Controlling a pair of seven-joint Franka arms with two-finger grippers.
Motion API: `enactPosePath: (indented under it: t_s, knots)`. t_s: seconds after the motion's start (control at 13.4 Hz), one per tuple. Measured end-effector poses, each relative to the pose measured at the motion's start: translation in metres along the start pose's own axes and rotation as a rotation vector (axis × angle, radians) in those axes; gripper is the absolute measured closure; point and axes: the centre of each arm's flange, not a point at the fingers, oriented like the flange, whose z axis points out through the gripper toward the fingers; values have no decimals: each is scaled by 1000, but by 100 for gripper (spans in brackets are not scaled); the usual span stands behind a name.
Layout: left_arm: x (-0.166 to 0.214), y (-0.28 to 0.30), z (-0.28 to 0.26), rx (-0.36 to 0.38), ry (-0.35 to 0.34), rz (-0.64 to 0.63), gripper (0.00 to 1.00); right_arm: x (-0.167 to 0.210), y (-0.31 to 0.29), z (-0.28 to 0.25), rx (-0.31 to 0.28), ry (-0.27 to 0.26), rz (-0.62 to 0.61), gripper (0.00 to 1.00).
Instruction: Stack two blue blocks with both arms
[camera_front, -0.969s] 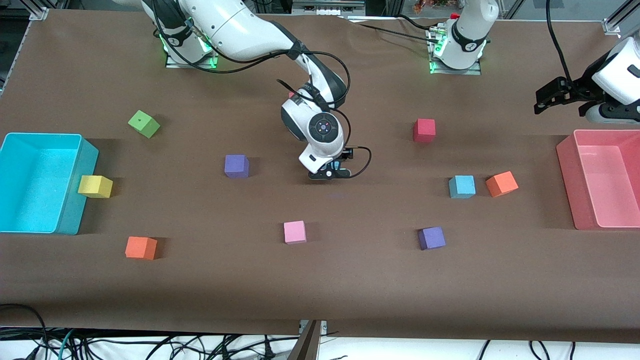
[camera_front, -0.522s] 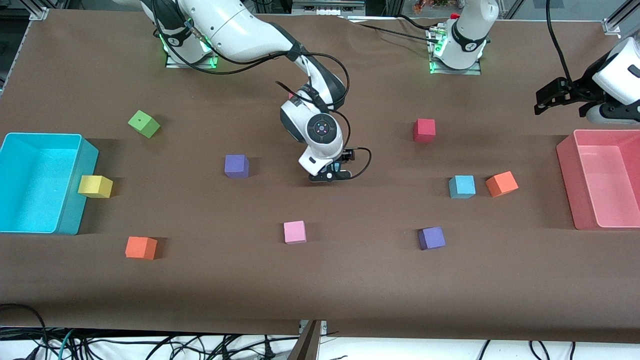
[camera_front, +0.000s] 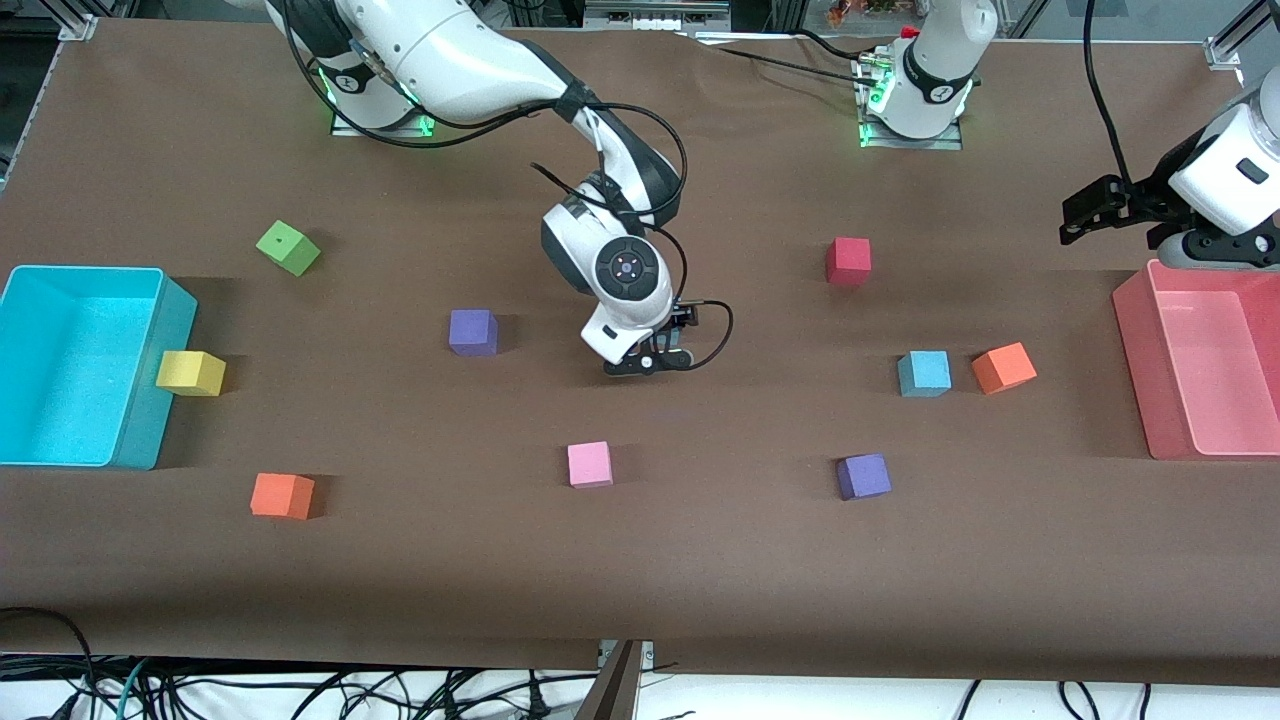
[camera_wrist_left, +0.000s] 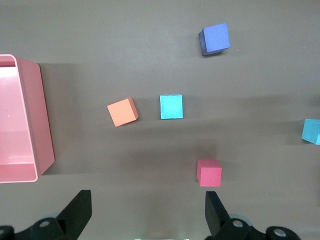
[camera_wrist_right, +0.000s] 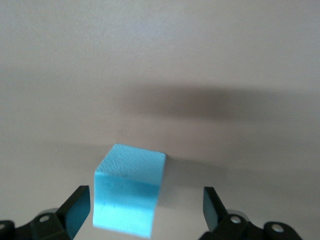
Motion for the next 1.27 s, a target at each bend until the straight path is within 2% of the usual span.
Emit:
enactPosePath:
  t_s: [0.15, 0.3, 0.52, 0.75, 0.97, 1.12, 1.27]
  knots:
    - [1, 0, 1, 0, 2, 1, 0, 8, 18, -37, 22, -31, -18, 0]
    - [9, 0, 14, 0, 9, 0, 0, 21, 48, -70, 47, -39, -66, 0]
    - [31, 0, 80, -1, 16, 0, 0, 34, 75, -86, 68, -34, -196, 0]
    - [48, 3, 152, -2, 14, 6, 0, 37, 66, -72, 98, 39, -344, 0]
    - [64, 8, 185, -4, 34, 14, 0, 37, 59, -58, 175, 94, -493, 0]
    - [68, 13, 209, -3, -4, 24, 0, 34, 62, -52, 189, 132, -570, 0]
    - [72, 19, 232, -3, -35, 33, 0, 23, 72, -39, 234, 202, -639, 0]
